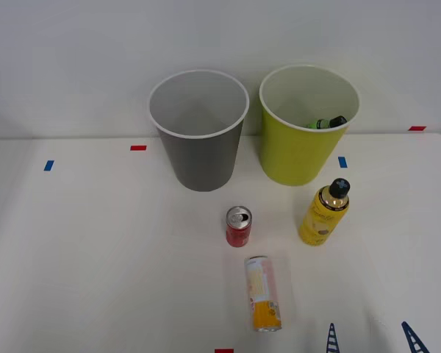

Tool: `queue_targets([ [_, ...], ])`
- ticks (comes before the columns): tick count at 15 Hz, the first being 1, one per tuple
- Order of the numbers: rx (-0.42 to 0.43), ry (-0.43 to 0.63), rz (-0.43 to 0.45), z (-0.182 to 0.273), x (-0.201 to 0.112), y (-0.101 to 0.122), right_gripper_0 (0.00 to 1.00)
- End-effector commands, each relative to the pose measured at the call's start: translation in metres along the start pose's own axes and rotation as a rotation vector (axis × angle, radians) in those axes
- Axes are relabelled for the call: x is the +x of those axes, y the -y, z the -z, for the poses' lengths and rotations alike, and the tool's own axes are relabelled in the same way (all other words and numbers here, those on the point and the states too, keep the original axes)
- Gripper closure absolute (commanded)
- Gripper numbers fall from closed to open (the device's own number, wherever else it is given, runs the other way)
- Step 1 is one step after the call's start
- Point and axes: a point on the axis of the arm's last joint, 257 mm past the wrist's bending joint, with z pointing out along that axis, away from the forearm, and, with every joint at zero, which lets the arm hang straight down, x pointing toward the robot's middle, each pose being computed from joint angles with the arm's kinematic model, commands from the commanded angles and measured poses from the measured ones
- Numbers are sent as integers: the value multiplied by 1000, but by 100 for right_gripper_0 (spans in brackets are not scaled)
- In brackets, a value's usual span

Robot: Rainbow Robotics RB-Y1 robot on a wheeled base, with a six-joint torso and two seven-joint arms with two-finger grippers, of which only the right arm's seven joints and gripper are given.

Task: Put cans in the gray bin, plastic bottles in the light green bin

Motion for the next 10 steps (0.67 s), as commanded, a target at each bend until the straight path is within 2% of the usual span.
queue_targets([
  [1, -3, 1, 10, 1, 0, 1, 0],
  [10, -3, 1, 10, 1, 0, 1, 0],
])
